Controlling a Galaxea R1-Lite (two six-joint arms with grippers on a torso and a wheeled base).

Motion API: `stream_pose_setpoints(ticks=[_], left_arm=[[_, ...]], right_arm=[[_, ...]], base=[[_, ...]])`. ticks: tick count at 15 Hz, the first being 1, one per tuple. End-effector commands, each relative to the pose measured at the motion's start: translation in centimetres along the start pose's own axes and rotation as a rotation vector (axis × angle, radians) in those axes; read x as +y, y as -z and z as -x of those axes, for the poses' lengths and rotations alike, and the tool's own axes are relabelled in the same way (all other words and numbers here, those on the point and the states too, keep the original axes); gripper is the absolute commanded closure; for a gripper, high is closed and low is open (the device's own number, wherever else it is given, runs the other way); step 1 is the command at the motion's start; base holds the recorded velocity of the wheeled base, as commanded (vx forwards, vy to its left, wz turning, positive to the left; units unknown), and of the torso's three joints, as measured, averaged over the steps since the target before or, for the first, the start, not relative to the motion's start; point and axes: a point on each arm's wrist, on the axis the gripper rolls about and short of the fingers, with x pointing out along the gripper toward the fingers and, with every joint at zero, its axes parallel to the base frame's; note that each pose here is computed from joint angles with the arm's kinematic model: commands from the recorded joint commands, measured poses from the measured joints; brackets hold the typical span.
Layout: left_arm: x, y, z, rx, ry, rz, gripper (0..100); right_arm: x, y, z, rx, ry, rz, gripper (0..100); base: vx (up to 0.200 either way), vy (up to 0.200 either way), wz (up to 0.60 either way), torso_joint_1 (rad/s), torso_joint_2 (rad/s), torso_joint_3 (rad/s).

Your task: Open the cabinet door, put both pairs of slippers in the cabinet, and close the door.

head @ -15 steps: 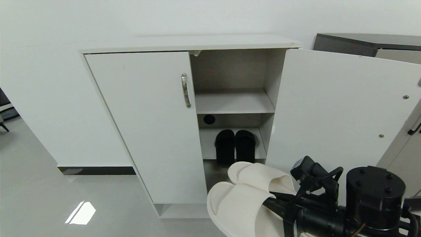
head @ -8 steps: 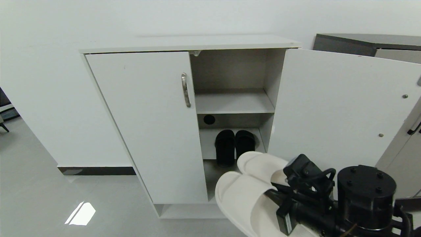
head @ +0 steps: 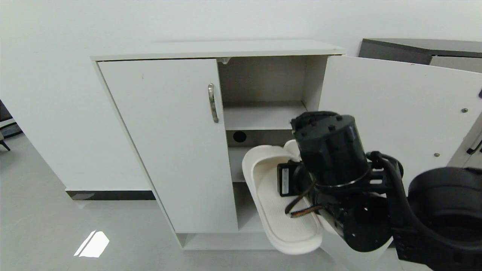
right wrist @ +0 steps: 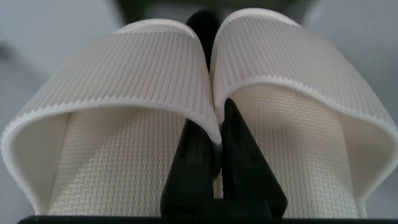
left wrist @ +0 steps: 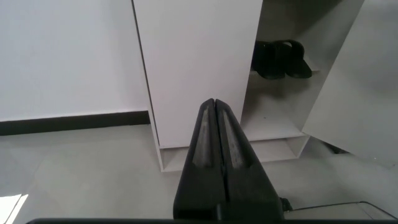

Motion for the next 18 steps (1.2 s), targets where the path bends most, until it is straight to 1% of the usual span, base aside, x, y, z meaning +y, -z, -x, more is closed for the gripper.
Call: stream_pose_setpoints(ticks=[1, 3, 6, 8, 10, 12, 18], left_arm=[[0.0, 0.0, 0.0, 0.000, 0.000, -0.001, 100], [0.0, 0.0, 0.0, 0.000, 0.000, -0.001, 100], [0.0, 0.0, 0.0, 0.000, 0.000, -0.004, 100], [0.0, 0.0, 0.0, 0.000, 0.000, -0.004, 100], [0.0, 0.0, 0.0, 0.000, 0.000, -0.004, 100], [0.0, 0.0, 0.0, 0.000, 0.000, -0.004, 100], [0.0, 0.0, 0.0, 0.001, 0.000, -0.007, 100]], right_arm=[[1.6, -1.9, -0.3, -0.065, 0.094, -0.065, 100], [1.8, -1.9, -0.4, -0.072, 0.110, -0.048, 100], [2.2, -2.0, -0.7, -0.095, 0.097, -0.045, 100], [3.1, -2.2, -0.8, -0.138, 0.063, -0.049, 100], [4.2, -2.0, -1.9, -0.160, 0.063, -0.040, 100], [5.0, -1.4, -2.8, -0.154, 0.069, -0.033, 100], [5.1, -1.4, -3.1, -0.156, 0.081, -0.033, 100]], base=[[0.000, 0.000, 0.00, 0.000, 0.00, 0.000], [0.000, 0.000, 0.00, 0.000, 0.00, 0.000], [0.000, 0.000, 0.00, 0.000, 0.00, 0.000], [0.000, 0.000, 0.00, 0.000, 0.00, 0.000], [0.000, 0.000, 0.00, 0.000, 0.00, 0.000], [0.000, 0.000, 0.00, 0.000, 0.00, 0.000], [0.000, 0.000, 0.00, 0.000, 0.00, 0.000]])
